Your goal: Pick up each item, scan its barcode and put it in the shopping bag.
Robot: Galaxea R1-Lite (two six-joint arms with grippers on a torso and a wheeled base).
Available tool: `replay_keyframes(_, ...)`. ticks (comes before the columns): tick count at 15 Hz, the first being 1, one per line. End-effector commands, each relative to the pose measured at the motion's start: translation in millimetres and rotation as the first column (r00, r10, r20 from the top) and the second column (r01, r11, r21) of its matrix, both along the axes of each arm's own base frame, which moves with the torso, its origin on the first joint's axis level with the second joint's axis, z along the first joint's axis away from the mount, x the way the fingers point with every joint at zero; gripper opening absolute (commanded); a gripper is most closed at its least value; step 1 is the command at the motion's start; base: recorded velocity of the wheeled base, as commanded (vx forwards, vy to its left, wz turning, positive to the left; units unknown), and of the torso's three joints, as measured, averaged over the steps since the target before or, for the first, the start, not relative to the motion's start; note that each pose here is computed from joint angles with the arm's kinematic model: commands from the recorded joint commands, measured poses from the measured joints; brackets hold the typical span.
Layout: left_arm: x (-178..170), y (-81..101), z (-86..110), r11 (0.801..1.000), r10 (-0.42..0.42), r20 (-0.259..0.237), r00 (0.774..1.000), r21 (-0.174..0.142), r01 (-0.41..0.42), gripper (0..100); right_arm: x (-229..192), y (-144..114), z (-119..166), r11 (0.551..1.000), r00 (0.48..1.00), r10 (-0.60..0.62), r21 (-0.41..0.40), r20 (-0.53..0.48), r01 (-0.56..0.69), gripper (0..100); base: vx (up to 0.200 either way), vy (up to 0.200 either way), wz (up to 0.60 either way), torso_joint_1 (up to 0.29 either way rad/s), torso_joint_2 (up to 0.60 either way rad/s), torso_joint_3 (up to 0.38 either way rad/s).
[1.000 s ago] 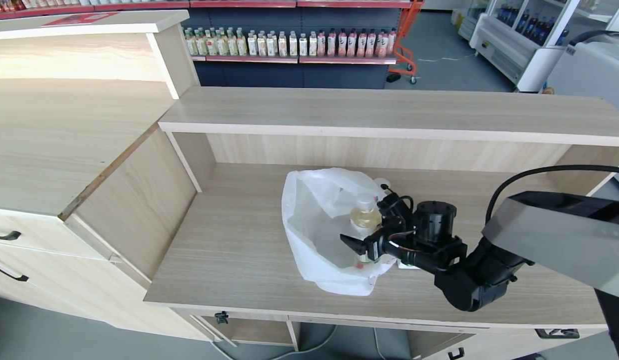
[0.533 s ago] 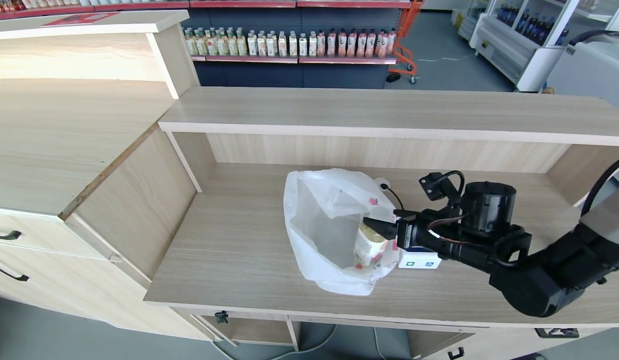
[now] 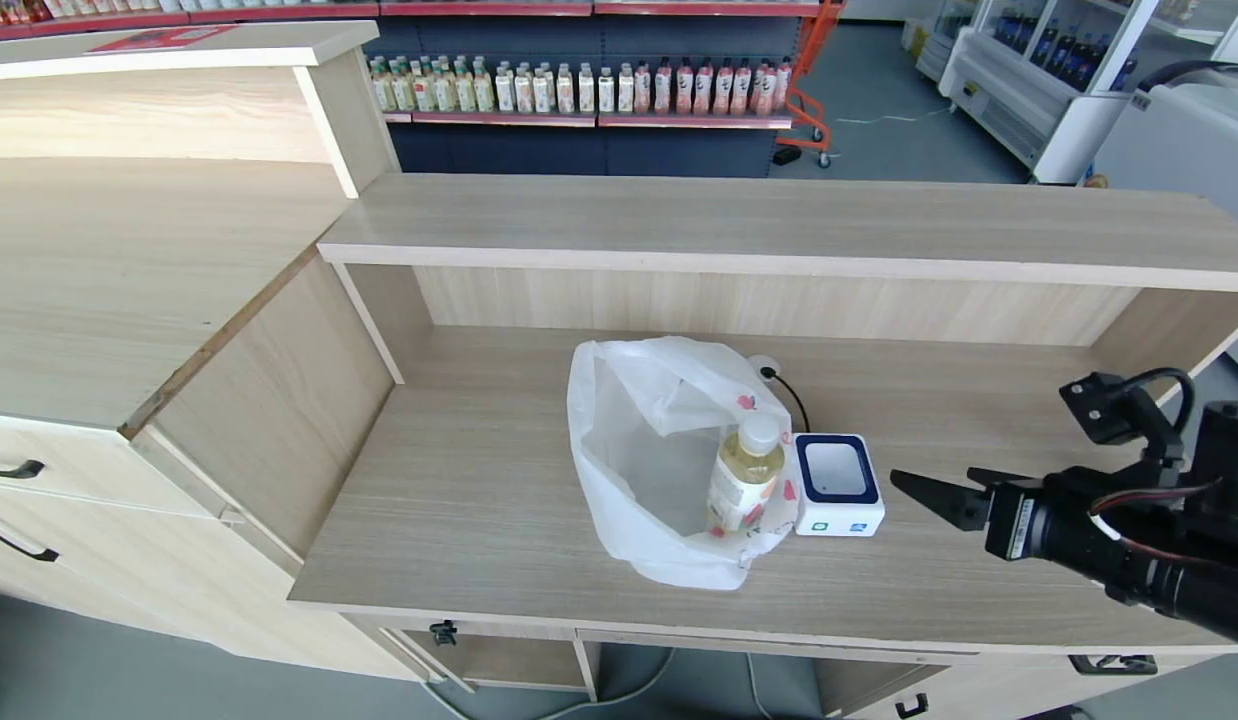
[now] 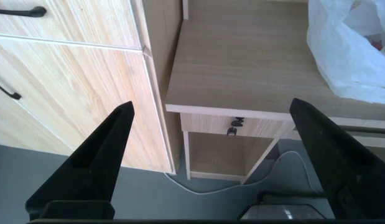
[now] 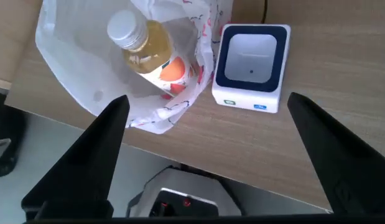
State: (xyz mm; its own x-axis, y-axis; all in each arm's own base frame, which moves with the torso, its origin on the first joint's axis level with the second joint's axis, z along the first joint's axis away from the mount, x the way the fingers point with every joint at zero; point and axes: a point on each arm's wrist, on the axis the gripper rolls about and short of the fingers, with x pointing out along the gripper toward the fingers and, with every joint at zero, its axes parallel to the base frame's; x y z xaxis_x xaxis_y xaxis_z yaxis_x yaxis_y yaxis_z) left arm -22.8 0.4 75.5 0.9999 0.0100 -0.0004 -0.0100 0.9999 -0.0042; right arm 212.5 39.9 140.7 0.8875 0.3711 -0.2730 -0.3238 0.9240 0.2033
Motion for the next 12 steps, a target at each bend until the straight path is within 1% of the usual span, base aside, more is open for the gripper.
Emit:
replay_keyframes(1, 0, 0.0, 0.0, 1.0, 0.001, 0.0, 1.0, 0.0, -0.001, 100, -77, -32, 9, 0.983, 0.982, -0.182, -0.009, 0.04, 0.182, 100, 0.0, 0.0, 0.0, 0.0, 0.0, 0.0)
replay_keyframes(3, 0, 0.0, 0.0, 1.0, 0.002, 0.0, 1.0, 0.0, -0.002, 100, -124, -37, 3, 0.975, 0.973, -0.222, -0.01, 0.069, 0.223, 100, 0.0, 0.0, 0.0, 0.0, 0.0, 0.0)
replay_keyframes(4, 0, 0.0, 0.0, 1.0, 0.001, 0.0, 1.0, 0.0, -0.001, 100, -143, -38, -6, 0.971, 0.968, -0.236, -0.015, 0.083, 0.238, 100, 0.0, 0.0, 0.0, 0.0, 0.0, 0.0)
replay_keyframes(5, 0, 0.0, 0.0, 1.0, 0.001, 0.0, 1.0, 0.0, -0.001, 100, -168, -39, -25, 0.964, 0.961, -0.253, -0.05, 0.111, 0.259, 100, 0.0, 0.0, 0.0, 0.0, 0.0, 0.0)
replay_keyframes(6, 0, 0.0, 0.0, 1.0, 0.001, 0.0, 1.0, 0.0, -0.001, 100, -177, -39, -26, 0.957, 0.95, -0.272, -0.065, 0.155, 0.284, 100, 0.0, 0.0, 0.0, 0.0, 0.0, 0.0)
replay_keyframes(7, 0, 0.0, 0.0, 1.0, 0.001, 0.0, 1.0, 0.0, -0.001, 100, -203, -38, -42, 0.944, 0.938, -0.303, -0.079, 0.168, 0.319, 100, 0.0, 0.0, 0.0, 0.0, 0.0, 0.0)
replay_keyframes(8, 0, 0.0, 0.0, 1.0, 0.001, 0.0, 1.0, 0.0, -0.001, 100, -224, -36, -59, 0.942, 0.928, -0.31, -0.066, 0.208, 0.33, 100, 0.0, 0.0, 0.0, 0.0, 0.0, 0.0)
replay_keyframes(10, 0, 0.0, 0.0, 1.0, 0.001, 0.0, 1.0, 0.0, -0.001, 100, -228, -36, -60, 0.941, 0.917, -0.304, -0.07, 0.259, 0.332, 100, 0.0, 0.0, 0.0, 0.0, 0.0, 0.0)
replay_keyframes(11, 0, 0.0, 0.0, 1.0, 0.002, 0.0, 1.0, 0.0, -0.002, 100, -227, -37, -58, 0.917, 0.892, -0.355, -0.081, 0.28, 0.391, 100, 0.0, 0.0, 0.0, 0.0, 0.0, 0.0)
replay_keyframes(12, 0, 0.0, 0.0, 1.0, 0.001, 0.0, 1.0, 0.0, -0.001, 100, -227, -38, -58, 0.909, 0.885, -0.373, -0.081, 0.28, 0.409, 100, 0.0, 0.0, 0.0, 0.0, 0.0, 0.0)
